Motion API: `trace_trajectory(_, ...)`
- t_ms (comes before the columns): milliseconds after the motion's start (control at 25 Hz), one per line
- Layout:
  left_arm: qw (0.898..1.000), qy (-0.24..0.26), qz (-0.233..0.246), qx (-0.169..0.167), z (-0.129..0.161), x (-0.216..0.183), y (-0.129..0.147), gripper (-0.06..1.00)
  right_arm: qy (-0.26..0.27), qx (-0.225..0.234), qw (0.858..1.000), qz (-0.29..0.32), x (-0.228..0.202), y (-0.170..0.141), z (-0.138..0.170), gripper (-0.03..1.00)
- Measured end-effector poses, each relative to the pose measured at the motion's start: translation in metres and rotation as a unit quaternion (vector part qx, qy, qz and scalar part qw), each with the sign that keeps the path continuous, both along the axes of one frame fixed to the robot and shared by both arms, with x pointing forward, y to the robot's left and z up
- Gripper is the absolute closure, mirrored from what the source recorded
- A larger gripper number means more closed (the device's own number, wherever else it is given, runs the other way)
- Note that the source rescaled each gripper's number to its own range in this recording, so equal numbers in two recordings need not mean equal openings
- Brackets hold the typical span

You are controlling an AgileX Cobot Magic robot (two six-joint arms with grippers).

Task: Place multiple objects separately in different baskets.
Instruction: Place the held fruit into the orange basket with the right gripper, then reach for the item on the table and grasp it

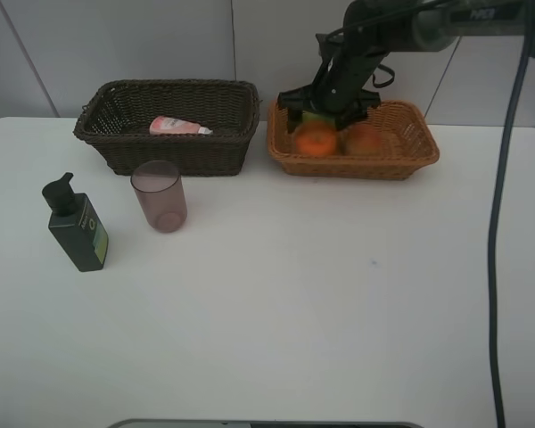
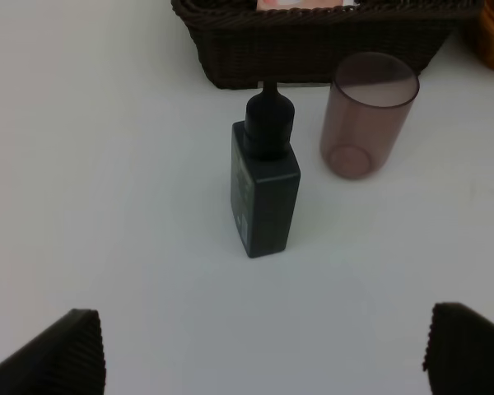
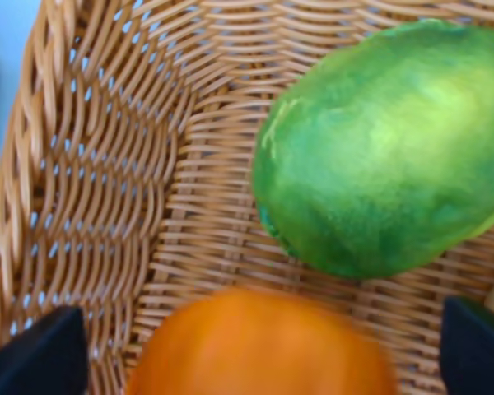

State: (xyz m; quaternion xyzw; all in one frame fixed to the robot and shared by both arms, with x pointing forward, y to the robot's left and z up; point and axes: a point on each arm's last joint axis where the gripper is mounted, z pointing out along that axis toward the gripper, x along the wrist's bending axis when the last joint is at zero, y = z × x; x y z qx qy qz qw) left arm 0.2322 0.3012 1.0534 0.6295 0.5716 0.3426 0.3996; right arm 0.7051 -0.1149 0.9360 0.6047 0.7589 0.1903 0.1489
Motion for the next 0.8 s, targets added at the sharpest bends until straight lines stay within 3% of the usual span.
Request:
trace_trajectory(160, 1.000, 0.000, 0.000, 0.000, 0.000, 0.000, 0.000, -0.05, 0.016, -0.009, 1.000, -0.001, -0.006, -0.001, 0.009, -0.02)
trace_trajectory(400, 1.000, 0.000, 0.000, 0.000, 0.000, 0.000, 0.000, -0.05, 0.043, -0.005, 0.999, -0.022, -0.025, -0.018, 0.052, -0.03)
trace_trajectory(680, 1.000, 0.000, 0.000, 0.000, 0.000, 0.000, 0.000, -0.05, 0.066, -0.019, 0.994, -0.080, -0.068, -0.103, 0.080, -0.03)
trace_trajectory(800, 1.000, 0.000, 0.000, 0.000, 0.000, 0.000, 0.000, -0.05, 0.046, -0.014, 0.992, -0.114, -0.101, -0.139, 0.109, -0.03)
